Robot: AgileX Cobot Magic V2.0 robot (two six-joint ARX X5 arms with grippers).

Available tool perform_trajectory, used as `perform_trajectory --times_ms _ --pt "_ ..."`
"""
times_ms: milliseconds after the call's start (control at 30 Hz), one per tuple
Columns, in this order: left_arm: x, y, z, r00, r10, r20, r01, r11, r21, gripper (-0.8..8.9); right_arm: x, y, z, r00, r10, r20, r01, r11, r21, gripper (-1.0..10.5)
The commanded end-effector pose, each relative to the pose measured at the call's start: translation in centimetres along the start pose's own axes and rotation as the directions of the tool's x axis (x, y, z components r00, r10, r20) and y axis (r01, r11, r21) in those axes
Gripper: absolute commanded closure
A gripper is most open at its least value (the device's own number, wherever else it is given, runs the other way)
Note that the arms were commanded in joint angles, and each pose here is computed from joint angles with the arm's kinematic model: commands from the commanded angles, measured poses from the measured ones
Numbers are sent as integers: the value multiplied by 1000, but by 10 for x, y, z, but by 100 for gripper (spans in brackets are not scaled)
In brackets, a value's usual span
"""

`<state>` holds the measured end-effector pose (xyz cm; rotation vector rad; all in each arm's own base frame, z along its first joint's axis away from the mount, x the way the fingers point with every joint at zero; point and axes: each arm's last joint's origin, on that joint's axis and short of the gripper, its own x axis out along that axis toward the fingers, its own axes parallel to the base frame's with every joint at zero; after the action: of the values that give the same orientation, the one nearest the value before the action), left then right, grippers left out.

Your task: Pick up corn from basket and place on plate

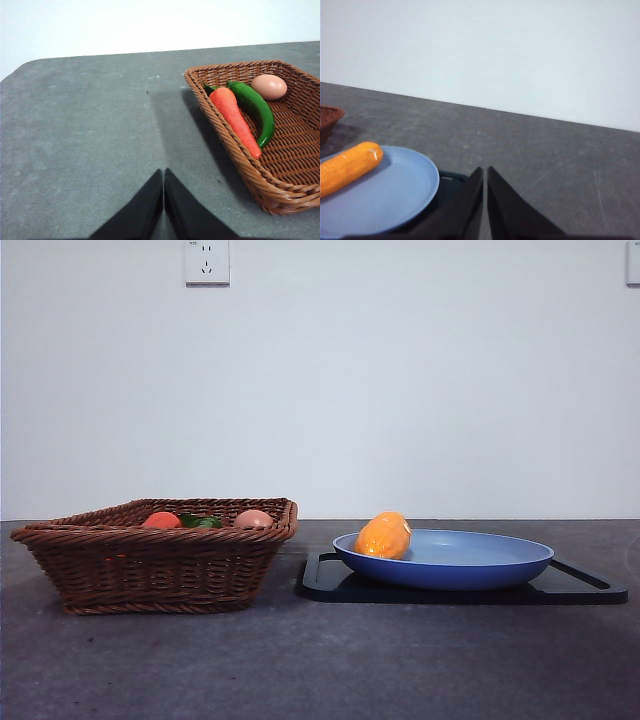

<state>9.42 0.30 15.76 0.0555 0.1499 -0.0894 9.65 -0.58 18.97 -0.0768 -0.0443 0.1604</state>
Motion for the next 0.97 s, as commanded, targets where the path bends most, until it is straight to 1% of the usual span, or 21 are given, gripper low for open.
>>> perform_trajectory --times_ms 33,133,200,533,967 --pt "1 0 -7 999 -6 -36 6 1000 -16 806 -1 1 -10 1000 -4 2 4 999 33 945" --pt "1 0 -7 999 -6 -36 6 1000 -16 806 -1 2 -21 1000 -2 -10 2 998 57 945" --pt "1 0 -7 999 -6 -36 6 1000 -16 806 -1 2 -24 999 1 -45 2 997 73 945" --pt "1 0 -7 999 -6 -36 6 1000 -15 806 -2 4 -35 988 16 -152 0 995 102 945" --pt "1 0 -7 999 -6 -36 6 1000 -16 806 -2 3 -32 993 13 -121 -1 995 95 945"
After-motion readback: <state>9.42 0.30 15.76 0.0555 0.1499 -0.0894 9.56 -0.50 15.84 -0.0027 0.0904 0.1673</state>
